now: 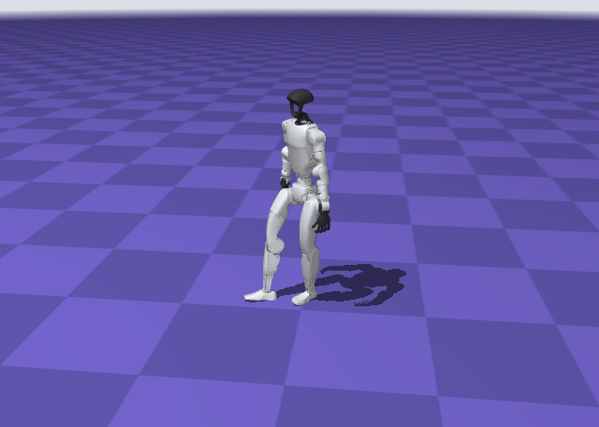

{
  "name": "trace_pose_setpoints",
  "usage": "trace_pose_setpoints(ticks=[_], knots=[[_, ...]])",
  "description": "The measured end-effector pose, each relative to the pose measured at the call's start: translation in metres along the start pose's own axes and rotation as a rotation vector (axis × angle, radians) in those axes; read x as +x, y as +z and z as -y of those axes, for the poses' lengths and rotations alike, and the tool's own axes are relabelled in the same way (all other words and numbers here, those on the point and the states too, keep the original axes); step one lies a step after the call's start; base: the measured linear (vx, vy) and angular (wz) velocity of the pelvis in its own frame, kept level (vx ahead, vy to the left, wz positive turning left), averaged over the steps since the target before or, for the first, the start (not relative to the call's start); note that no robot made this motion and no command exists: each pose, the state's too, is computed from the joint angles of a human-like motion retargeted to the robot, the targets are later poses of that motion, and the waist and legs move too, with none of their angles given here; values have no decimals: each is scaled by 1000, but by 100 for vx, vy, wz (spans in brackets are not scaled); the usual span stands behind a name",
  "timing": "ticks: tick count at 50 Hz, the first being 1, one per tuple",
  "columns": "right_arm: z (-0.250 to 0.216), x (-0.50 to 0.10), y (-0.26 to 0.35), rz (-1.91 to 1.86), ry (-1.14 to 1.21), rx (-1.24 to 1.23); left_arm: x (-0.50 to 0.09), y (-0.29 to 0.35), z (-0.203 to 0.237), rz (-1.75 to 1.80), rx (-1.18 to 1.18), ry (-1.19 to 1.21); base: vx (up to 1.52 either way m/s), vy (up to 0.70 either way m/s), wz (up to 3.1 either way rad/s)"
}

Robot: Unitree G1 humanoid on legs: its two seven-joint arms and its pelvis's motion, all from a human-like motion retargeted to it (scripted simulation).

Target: In place motions

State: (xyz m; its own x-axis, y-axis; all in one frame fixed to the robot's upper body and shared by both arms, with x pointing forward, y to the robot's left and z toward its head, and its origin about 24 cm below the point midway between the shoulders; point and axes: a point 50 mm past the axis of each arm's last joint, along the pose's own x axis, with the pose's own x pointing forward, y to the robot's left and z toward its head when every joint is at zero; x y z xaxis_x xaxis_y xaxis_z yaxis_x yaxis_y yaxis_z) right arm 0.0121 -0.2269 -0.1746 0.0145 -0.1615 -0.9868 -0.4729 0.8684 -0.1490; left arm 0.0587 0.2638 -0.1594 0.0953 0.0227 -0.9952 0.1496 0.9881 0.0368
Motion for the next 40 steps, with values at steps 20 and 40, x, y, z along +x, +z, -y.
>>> trace_pose_setpoints(ticks=[20, 40], knots=[[-6, -1, -24, -107, -13, 133, 2, -86, 73, -210, -199, -246, 19, -22, 73], [52, -9, 62, 129, -228, -72, 9, -44, 67, -44, 96, -231, 63, -72, -113]])
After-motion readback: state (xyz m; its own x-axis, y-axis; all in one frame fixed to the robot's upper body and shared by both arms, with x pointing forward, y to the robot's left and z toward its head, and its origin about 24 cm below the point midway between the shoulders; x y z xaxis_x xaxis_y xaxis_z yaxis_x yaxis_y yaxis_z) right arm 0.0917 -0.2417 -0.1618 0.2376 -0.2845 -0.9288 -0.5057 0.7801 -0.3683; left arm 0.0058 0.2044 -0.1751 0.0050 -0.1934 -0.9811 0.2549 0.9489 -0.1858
